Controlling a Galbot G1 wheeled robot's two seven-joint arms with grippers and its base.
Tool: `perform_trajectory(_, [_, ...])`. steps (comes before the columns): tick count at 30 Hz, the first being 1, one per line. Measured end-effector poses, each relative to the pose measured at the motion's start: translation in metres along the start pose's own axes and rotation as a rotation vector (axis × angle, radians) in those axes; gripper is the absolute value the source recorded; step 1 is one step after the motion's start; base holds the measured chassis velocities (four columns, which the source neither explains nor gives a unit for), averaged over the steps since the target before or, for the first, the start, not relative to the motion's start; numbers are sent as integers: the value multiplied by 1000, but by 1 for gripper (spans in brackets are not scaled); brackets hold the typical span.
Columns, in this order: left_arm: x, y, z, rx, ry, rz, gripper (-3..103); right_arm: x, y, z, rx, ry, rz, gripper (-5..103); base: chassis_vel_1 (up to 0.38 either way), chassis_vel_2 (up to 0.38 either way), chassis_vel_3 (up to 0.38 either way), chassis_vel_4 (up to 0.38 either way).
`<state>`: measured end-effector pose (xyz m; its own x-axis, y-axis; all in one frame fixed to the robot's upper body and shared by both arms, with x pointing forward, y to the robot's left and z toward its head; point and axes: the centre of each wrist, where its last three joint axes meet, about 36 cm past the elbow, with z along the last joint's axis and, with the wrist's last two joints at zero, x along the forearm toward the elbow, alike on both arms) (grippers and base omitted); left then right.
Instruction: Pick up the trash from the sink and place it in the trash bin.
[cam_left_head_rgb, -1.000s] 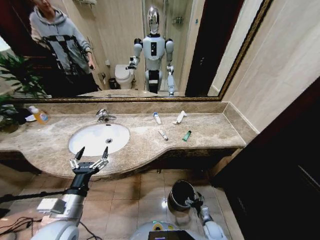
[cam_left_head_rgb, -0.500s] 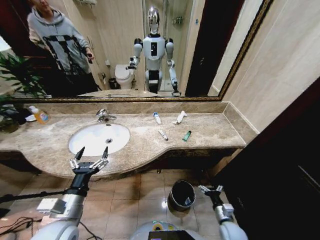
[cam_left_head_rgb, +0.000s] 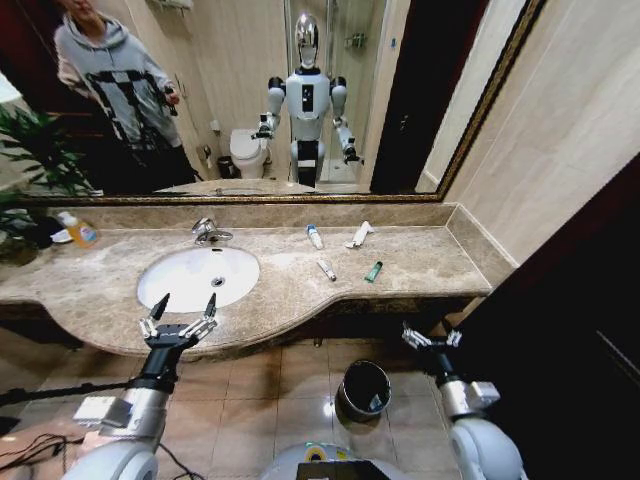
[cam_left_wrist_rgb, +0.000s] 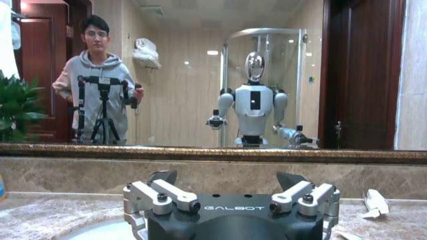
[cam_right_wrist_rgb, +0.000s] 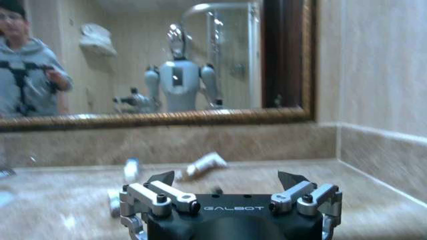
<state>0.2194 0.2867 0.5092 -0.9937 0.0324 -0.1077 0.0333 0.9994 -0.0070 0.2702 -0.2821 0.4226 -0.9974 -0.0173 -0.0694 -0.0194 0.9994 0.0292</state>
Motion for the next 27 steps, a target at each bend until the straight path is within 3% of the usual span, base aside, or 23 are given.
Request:
perform_trajectory(8, [0, 0, 0, 0, 0, 0, 100, -33, 7, -22, 12, -26, -83, 100, 0, 0, 0, 0])
perform_trajectory(20, [0, 0, 0, 0, 0, 0, 100, -109, -4, -15, 56, 45, -124, 100, 0, 0, 0, 0])
perform_trajectory(27, [0, 0, 0, 0, 0, 0, 100, -164, 22, -5, 62, 101, -135, 100, 0, 0, 0, 0])
